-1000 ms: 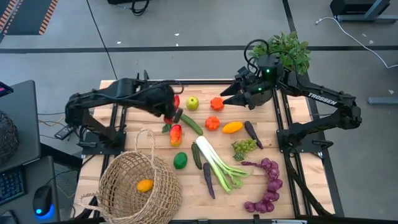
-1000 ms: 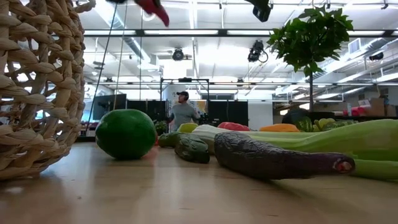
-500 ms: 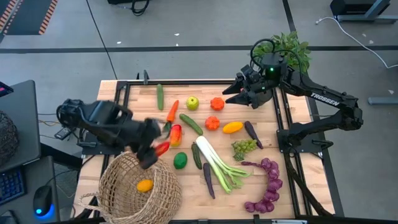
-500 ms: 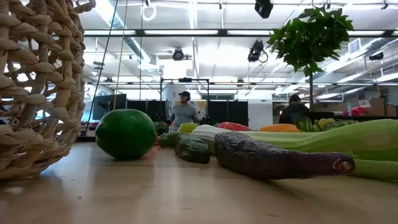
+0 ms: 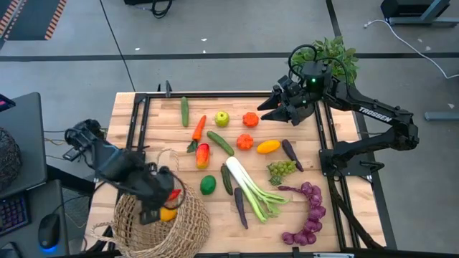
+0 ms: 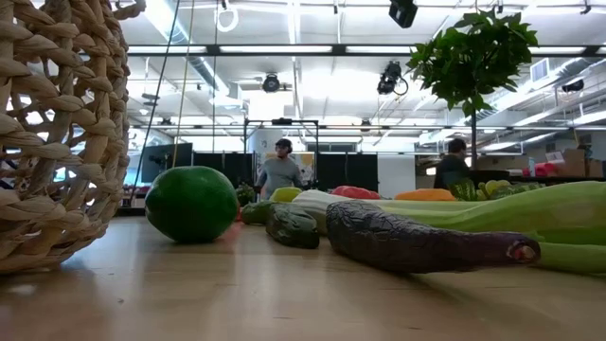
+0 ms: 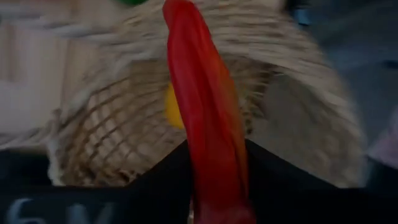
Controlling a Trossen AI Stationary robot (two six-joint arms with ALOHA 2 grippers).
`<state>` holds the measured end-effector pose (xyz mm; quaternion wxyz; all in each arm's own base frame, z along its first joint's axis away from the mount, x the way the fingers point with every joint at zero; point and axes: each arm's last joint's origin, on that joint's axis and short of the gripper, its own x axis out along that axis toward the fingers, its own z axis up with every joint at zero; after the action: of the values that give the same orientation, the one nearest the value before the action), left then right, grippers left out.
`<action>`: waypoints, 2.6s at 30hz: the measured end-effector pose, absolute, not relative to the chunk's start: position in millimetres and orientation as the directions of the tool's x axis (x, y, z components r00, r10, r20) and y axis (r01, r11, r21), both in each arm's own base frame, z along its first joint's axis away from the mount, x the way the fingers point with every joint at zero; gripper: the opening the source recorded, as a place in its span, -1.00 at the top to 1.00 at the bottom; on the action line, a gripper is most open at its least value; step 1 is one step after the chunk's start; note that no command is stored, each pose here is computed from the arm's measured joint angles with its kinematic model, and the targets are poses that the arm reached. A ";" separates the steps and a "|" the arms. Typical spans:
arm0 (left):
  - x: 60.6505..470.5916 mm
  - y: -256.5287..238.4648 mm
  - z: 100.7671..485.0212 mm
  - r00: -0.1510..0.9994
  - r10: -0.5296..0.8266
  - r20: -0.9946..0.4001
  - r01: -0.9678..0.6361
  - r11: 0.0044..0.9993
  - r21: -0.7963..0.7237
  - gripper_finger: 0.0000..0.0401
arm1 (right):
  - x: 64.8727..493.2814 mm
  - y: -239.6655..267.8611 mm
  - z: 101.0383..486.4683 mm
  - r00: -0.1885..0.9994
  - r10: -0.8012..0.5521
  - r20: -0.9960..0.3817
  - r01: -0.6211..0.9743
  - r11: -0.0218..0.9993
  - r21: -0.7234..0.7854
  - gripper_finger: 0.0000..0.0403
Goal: Build produce basket
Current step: Put the red chili pepper into the basket, then put the bottom eggplant into the basket
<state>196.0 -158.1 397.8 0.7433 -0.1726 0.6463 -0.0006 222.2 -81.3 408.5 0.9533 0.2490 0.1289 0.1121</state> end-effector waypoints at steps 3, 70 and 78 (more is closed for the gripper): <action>196.1 -158.8 377.7 0.090 -0.190 -0.978 -0.238 0.949 -0.206 0.09 | 222.2 -81.3 408.5 0.942 0.278 -0.190 -0.140 0.838 0.527 -0.39; 298.2 -54.2 461.0 0.931 -0.018 -0.365 -0.178 0.851 -0.494 -0.73 | 336.0 85.0 222.3 0.378 0.244 -0.893 0.625 0.645 0.441 -0.37; 297.9 -54.1 460.3 0.928 -0.017 -0.373 -0.183 0.852 -0.491 -0.73 | 341.5 119.5 205.2 0.355 0.347 -0.868 0.685 0.535 0.494 -0.37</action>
<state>297.9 -54.1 460.3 0.9442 -0.2688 0.1853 0.0439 341.5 119.5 205.2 0.6787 0.4656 0.5541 -0.1246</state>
